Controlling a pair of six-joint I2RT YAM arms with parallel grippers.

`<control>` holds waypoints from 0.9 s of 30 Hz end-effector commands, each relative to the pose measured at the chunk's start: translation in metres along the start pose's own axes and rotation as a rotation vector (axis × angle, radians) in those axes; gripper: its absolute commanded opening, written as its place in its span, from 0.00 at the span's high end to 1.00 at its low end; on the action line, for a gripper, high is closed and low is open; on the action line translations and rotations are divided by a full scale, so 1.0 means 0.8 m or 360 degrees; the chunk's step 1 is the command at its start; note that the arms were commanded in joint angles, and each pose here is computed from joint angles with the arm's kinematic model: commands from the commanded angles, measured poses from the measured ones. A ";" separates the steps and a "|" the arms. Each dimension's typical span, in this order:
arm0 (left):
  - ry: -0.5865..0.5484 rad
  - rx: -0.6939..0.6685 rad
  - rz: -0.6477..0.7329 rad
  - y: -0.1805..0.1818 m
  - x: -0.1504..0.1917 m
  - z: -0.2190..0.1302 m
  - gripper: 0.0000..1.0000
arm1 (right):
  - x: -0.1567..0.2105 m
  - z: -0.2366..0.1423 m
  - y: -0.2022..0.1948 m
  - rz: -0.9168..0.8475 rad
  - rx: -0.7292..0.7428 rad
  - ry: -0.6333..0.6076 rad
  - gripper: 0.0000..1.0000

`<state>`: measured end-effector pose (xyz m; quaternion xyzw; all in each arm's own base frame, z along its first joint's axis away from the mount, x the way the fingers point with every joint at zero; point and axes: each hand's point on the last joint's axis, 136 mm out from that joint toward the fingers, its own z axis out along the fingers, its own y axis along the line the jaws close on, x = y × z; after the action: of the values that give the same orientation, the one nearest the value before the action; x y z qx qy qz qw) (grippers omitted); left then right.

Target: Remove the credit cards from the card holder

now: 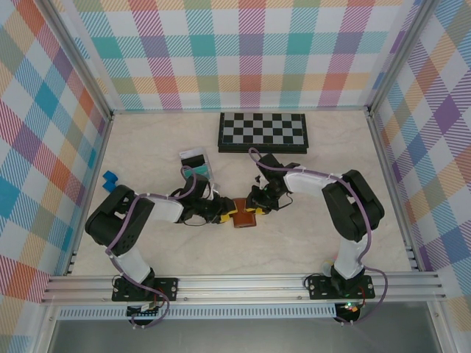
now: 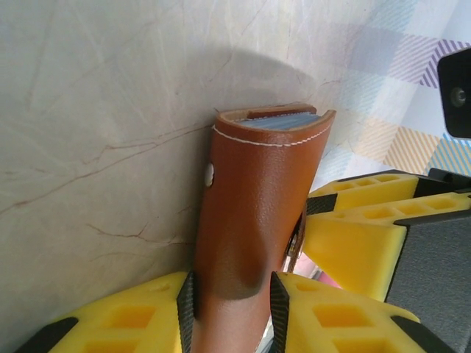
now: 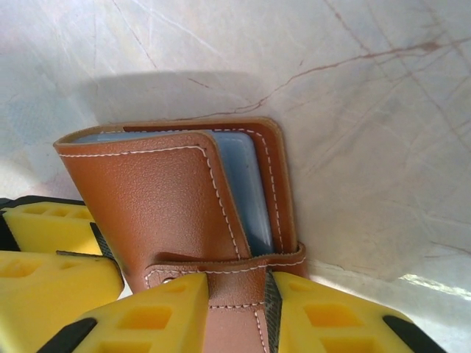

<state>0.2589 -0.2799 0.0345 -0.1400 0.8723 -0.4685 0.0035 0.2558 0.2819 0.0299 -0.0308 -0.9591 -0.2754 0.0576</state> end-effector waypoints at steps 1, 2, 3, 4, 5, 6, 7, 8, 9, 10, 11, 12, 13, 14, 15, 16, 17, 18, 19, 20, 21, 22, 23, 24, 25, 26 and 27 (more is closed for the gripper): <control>-0.0006 0.0230 0.0144 -0.035 -0.003 0.009 0.68 | 0.016 0.018 0.021 -0.0056 -0.0152 0.0113 0.71; -0.0011 0.0249 0.0160 -0.039 -0.003 0.007 0.69 | 0.015 0.015 0.022 -0.0058 -0.0155 0.0105 0.71; -0.0017 0.0254 0.0172 -0.041 -0.003 0.006 0.69 | 0.013 0.013 0.022 -0.0059 -0.0155 0.0097 0.71; -0.0027 0.0259 0.0187 -0.042 -0.004 0.004 0.71 | 0.012 0.010 0.023 -0.0061 -0.0156 0.0087 0.71; -0.0036 0.0255 0.0195 -0.042 -0.005 0.002 0.72 | 0.011 0.008 0.022 -0.0058 -0.0149 0.0077 0.71; -0.0048 0.0248 0.0200 -0.042 -0.006 0.000 0.75 | 0.009 0.005 0.022 -0.0057 -0.0142 0.0065 0.71; -0.0057 0.0239 0.0207 -0.041 -0.007 -0.001 0.77 | 0.009 0.003 0.020 -0.0056 -0.0129 0.0055 0.70; -0.0063 0.0220 0.0211 -0.038 -0.007 -0.003 0.81 | 0.008 0.000 0.018 -0.0058 -0.0103 0.0039 0.70; -0.0071 0.0203 0.0217 -0.036 -0.008 -0.005 0.84 | 0.006 -0.004 0.017 -0.0067 -0.0079 0.0020 0.70; -0.0073 0.0186 0.0222 -0.035 -0.007 -0.006 0.87 | 0.005 -0.008 0.016 -0.0075 -0.0058 0.0003 0.70; -0.0077 0.0168 0.0231 -0.033 -0.007 -0.008 0.90 | 0.003 -0.014 0.014 -0.0081 -0.0019 -0.0026 0.69; -0.0080 0.0149 0.0241 -0.032 -0.006 -0.009 0.92 | 0.001 -0.021 0.012 -0.0086 0.0014 -0.0067 0.68; -0.0085 0.0131 0.0250 -0.031 -0.006 -0.011 0.93 | -0.001 -0.028 0.012 -0.0102 0.0032 -0.0098 0.65; -0.0087 0.0108 0.0265 -0.030 -0.006 -0.014 0.94 | -0.003 -0.036 0.015 -0.0137 0.0039 -0.0134 0.61; -0.0087 0.0075 0.0274 -0.029 -0.005 -0.016 0.95 | -0.003 -0.043 0.017 -0.0170 0.0051 -0.0163 0.59; -0.0080 0.0036 0.0278 -0.027 -0.003 -0.019 0.97 | -0.004 -0.049 0.018 -0.0206 0.0074 -0.0190 0.57; -0.0072 -0.0009 0.0295 -0.028 -0.002 -0.022 0.99 | -0.004 -0.055 0.016 -0.0245 0.0125 -0.0223 0.55; -0.0065 -0.0041 0.0321 -0.031 -0.001 -0.026 1.00 | -0.004 -0.060 0.013 -0.0273 0.0180 -0.0244 0.52; -0.0062 -0.0065 0.0341 -0.034 -0.001 -0.029 1.00 | -0.002 -0.064 0.012 -0.0295 0.0212 -0.0250 0.50; -0.0062 -0.0089 0.0365 -0.038 -0.001 -0.033 1.00 | 0.000 -0.066 0.011 -0.0310 0.0236 -0.0250 0.48; -0.0059 -0.0107 0.0380 -0.041 -0.001 -0.035 1.00 | 0.002 -0.066 0.012 -0.0325 0.0253 -0.0244 0.47; -0.0055 -0.0111 0.0387 -0.043 -0.001 -0.036 1.00 | 0.003 -0.066 0.014 -0.0331 0.0263 -0.0241 0.46; -0.0048 -0.0115 0.0388 -0.045 -0.001 -0.036 1.00 | 0.005 -0.064 0.017 -0.0340 0.0269 -0.0237 0.45; -0.0044 -0.0118 0.0389 -0.046 -0.001 -0.035 1.00 | 0.006 -0.062 0.021 -0.0346 0.0269 -0.0236 0.45; -0.0043 -0.0124 0.0382 -0.045 -0.001 -0.034 1.00 | 0.006 -0.060 0.025 -0.0346 0.0265 -0.0235 0.45; -0.0049 -0.0137 0.0378 -0.044 -0.003 -0.033 1.00 | 0.006 -0.055 0.029 -0.0344 0.0251 -0.0231 0.44; -0.0053 -0.0153 0.0371 -0.042 -0.004 -0.033 1.00 | 0.006 -0.051 0.034 -0.0336 0.0231 -0.0229 0.45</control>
<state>0.2736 -0.2776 0.0795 -0.0561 0.8925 -0.4410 0.0757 0.2597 0.2787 0.0805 0.0511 -0.9738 -0.2172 -0.0437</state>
